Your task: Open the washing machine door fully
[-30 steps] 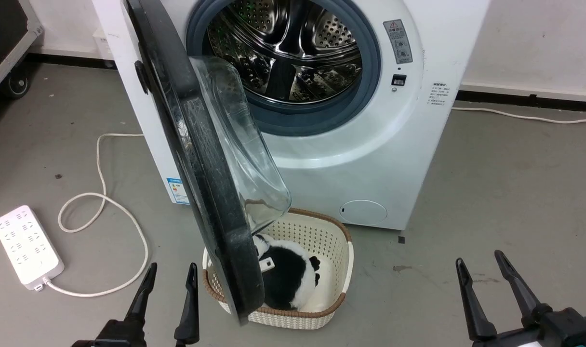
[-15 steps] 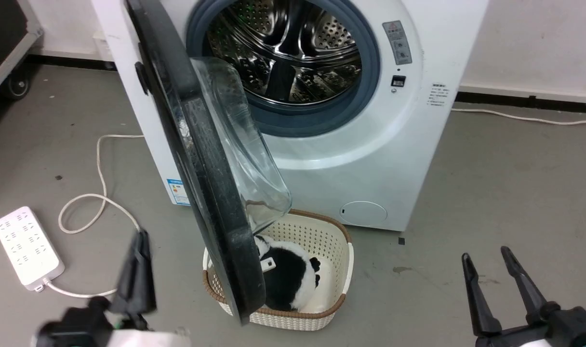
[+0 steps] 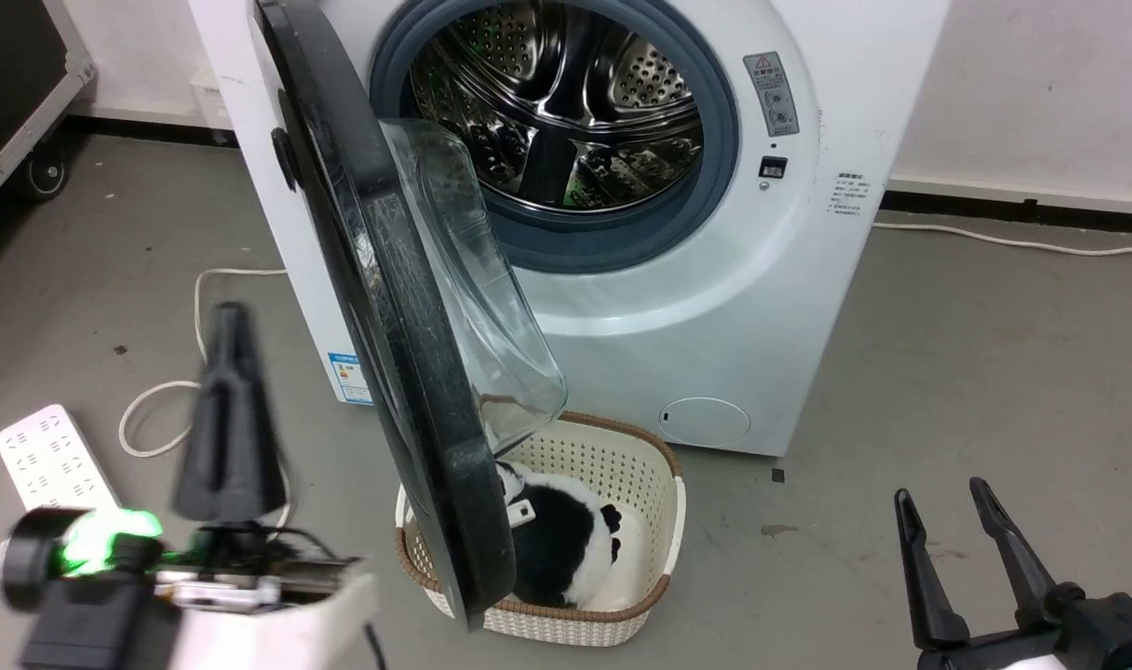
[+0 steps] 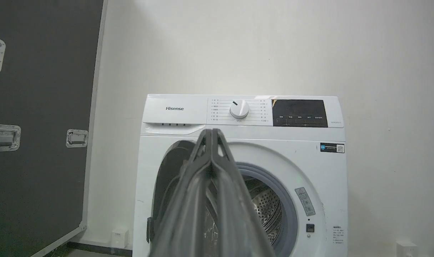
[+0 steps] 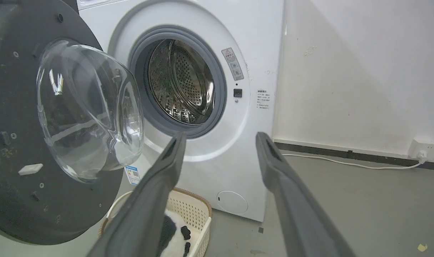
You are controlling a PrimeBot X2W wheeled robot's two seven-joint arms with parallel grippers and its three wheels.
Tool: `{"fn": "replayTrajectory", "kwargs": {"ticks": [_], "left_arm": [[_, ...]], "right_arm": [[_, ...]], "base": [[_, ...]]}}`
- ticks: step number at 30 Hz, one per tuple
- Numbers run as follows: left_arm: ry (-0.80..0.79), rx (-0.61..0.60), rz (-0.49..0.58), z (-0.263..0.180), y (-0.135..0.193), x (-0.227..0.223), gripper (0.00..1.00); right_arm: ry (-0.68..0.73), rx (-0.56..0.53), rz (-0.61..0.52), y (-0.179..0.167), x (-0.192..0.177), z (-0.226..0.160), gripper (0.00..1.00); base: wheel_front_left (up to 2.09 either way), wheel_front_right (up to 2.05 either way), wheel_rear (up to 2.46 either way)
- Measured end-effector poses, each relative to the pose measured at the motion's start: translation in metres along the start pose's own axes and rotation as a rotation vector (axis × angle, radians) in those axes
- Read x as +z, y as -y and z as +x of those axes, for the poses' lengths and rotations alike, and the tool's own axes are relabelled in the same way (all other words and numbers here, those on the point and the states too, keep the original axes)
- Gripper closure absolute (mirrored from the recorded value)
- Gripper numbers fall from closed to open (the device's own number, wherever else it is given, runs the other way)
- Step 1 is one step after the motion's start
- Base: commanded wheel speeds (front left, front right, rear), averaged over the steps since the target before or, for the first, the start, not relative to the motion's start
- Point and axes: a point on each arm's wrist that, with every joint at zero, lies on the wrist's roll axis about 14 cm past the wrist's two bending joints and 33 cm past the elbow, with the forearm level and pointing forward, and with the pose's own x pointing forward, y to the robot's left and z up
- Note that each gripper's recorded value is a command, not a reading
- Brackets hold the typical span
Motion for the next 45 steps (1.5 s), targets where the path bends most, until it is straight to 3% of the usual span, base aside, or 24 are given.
{"fn": "replayTrajectory", "kwargs": {"ticks": [5, 12, 22, 30, 37, 45], "left_arm": [[0.012, -0.126, -0.023, 0.003, 0.038, 0.003, 1.0], [-0.134, -0.277, -0.093, -0.011, 0.084, -0.034, 1.0], [-0.536, -0.359, -0.164, -0.079, 0.116, -0.126, 1.0], [-0.698, -0.273, -0.122, -0.109, 0.09, -0.168, 1.0], [-0.723, -0.166, -0.095, -0.118, 0.062, -0.172, 1.0], [-0.729, 0.062, 0.009, -0.131, -0.016, -0.163, 1.0]], "right_arm": [[-0.001, -0.006, 0.0, 0.002, 0.0, -0.002, 0.0], [-0.012, -0.016, 0.007, 0.004, -0.004, -0.003, 0.0], [-0.034, -0.024, 0.009, 0.007, -0.011, -0.003, 0.0], [-0.059, 0.0, 0.022, 0.0, -0.02, 0.003, 0.0], [-0.074, 0.067, 0.047, -0.022, -0.028, 0.013, 0.0], [-0.09, 0.17, 0.074, -0.055, -0.036, 0.03, 0.0]], "base": [[0.0, 0.0, 0.0], [0.0, 0.0, 0.0], [0.0, 0.0, 0.0], [0.0, 0.0, 0.0], [0.0, 0.0, 0.0], [0.0, 0.0, 0.0]]}}
